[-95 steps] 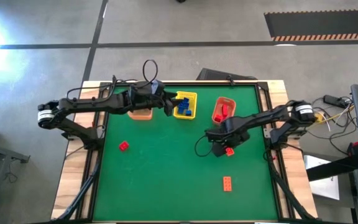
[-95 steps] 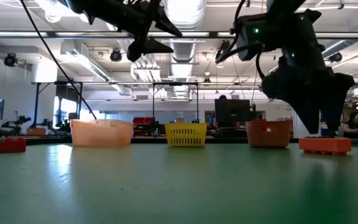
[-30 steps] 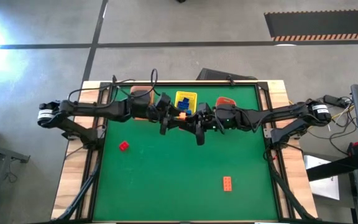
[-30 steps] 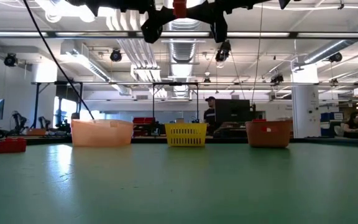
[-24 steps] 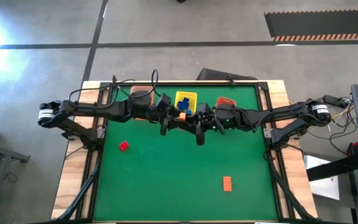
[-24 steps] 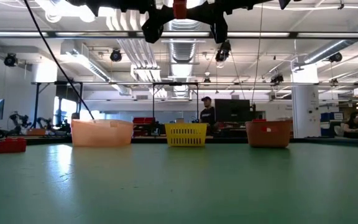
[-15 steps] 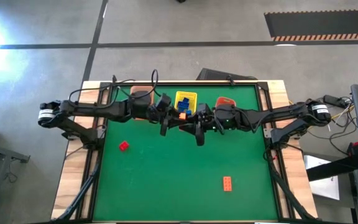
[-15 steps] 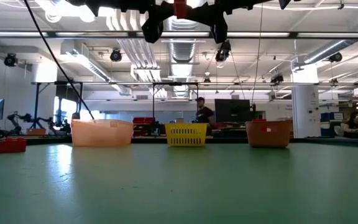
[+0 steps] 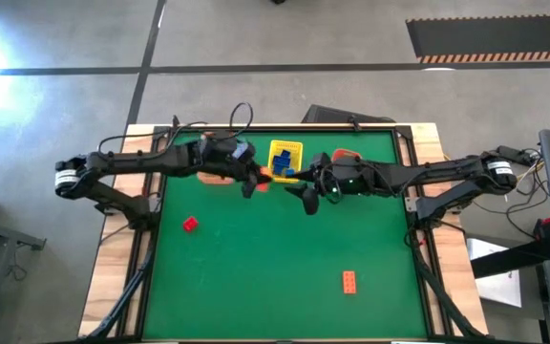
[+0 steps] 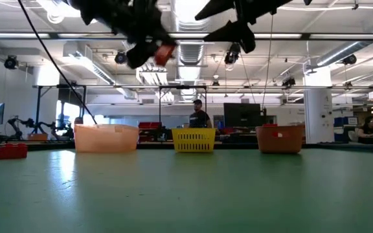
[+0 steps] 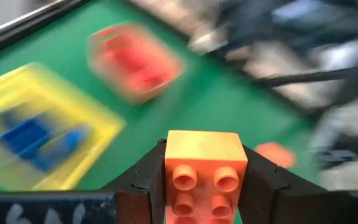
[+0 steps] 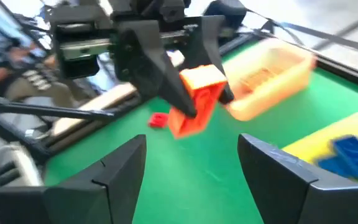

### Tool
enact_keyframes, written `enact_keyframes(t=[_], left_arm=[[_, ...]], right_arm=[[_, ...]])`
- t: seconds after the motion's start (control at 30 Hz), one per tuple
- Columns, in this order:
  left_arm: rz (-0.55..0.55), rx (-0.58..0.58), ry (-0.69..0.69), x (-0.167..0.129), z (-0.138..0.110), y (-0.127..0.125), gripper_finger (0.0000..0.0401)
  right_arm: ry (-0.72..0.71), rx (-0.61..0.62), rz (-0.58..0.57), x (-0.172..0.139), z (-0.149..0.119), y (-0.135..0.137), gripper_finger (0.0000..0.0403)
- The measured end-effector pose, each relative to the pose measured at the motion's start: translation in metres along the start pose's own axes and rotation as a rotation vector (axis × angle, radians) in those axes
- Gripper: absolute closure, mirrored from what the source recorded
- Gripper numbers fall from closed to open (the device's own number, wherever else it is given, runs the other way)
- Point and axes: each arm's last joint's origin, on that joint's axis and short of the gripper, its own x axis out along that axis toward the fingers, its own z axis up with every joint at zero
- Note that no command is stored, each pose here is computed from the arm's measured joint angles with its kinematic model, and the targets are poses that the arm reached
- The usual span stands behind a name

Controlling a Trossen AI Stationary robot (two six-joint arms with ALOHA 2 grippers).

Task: Sort & place blocks by color
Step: Put the orange game piece into the light orange bin

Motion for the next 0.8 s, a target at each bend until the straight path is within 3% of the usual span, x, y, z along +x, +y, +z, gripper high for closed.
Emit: enact_keyframes(t=[0.07,0.23,0.3,0.7,0.8], left_arm=[[0.181,-0.033,0.069,-0.006,-0.006,0.020,0.0281],[0.839,-0.130,0.299,-0.033,-0.031,0.074,0.0276],[0.951,-0.153,0.364,-0.042,-0.034,0.090,0.0275],[1.004,-0.196,0.430,-0.042,-0.035,0.124,0.0272],[0.987,-0.312,0.437,-0.035,-0.039,0.132,0.0272]], right_arm=[[0.016,0.009,-0.040,-0.004,-0.001,-0.002,0.0162],[-0.007,0.011,-0.054,-0.011,0.003,-0.002,0.0170],[-0.007,0.010,-0.055,-0.011,0.003,-0.002,0.0172],[-0.001,-0.002,-0.057,-0.010,0.002,-0.002,0.0170],[0.001,-0.002,-0.057,-0.010,0.002,-0.002,0.0172]])
